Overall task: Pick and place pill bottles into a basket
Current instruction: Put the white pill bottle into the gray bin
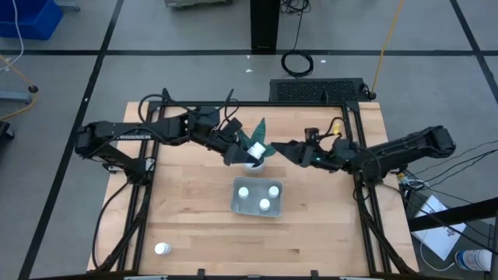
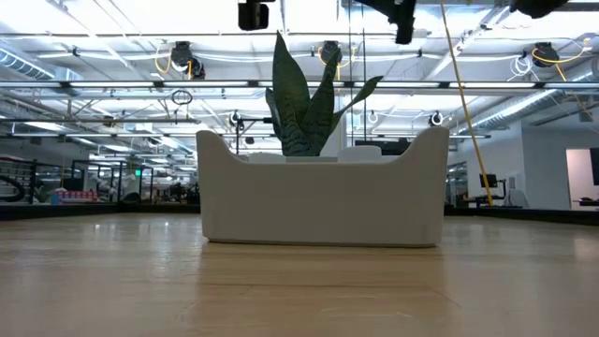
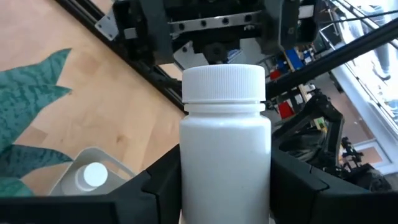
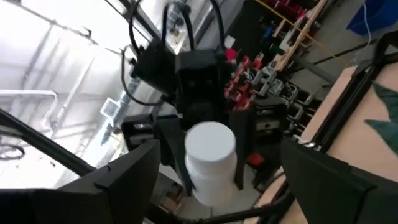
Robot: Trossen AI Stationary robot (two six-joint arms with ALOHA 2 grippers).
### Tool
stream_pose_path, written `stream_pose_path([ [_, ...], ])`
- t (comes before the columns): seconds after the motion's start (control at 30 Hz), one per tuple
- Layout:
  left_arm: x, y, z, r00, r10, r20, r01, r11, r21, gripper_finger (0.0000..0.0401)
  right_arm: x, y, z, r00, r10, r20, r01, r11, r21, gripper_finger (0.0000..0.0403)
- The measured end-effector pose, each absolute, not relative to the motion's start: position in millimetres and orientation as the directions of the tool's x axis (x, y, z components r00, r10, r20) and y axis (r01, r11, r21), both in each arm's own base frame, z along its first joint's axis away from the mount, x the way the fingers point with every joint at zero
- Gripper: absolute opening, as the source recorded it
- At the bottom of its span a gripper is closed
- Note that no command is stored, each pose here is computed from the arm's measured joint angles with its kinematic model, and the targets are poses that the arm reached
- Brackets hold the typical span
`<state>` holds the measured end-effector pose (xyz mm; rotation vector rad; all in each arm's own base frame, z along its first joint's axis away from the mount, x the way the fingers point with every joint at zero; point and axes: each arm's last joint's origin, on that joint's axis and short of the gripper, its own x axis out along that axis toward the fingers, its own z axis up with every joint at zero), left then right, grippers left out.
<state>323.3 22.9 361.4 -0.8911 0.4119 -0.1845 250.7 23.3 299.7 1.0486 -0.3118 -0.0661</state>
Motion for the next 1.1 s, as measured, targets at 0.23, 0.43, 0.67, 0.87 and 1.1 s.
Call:
stream_pose_path([
  [0.23, 323.4, 22.7, 361.4, 0.908, -0.32, -0.271, -0.018, 0.616, -0.787, 0.0177, 280.3, 28.4, 301.4, 0.969, -0.155, 0.193, -0.085, 0.526, 0.846, 0.0325],
  [0.43, 323.6, 19.2, 361.4, 0.904, -0.329, -0.271, -0.01, 0.62, -0.785, 0.0188, 295.3, 30.7, 302.8, 0.969, -0.143, 0.199, -0.092, 0.541, 0.836, 0.0325],
  [0.67, 323.9, 14.4, 361.4, 0.9, -0.342, -0.271, -0.001, 0.621, -0.784, 0.0184, 300.0, 30.1, 304.8, 0.972, -0.114, 0.206, -0.111, 0.549, 0.828, 0.0314],
  [0.87, 323.9, 15.0, 361.4, 0.902, -0.335, -0.272, -0.004, 0.624, -0.782, 0.0187, 299.6, 30.6, 305.8, 0.971, -0.107, 0.214, -0.124, 0.538, 0.834, 0.0249],
  [1.1, 323.9, 14.5, 361.4, 0.899, -0.342, -0.272, -0.001, 0.621, -0.784, 0.0185, 299.4, 30.7, 306.3, 0.971, -0.09, 0.224, -0.135, 0.564, 0.815, 0.015],
])
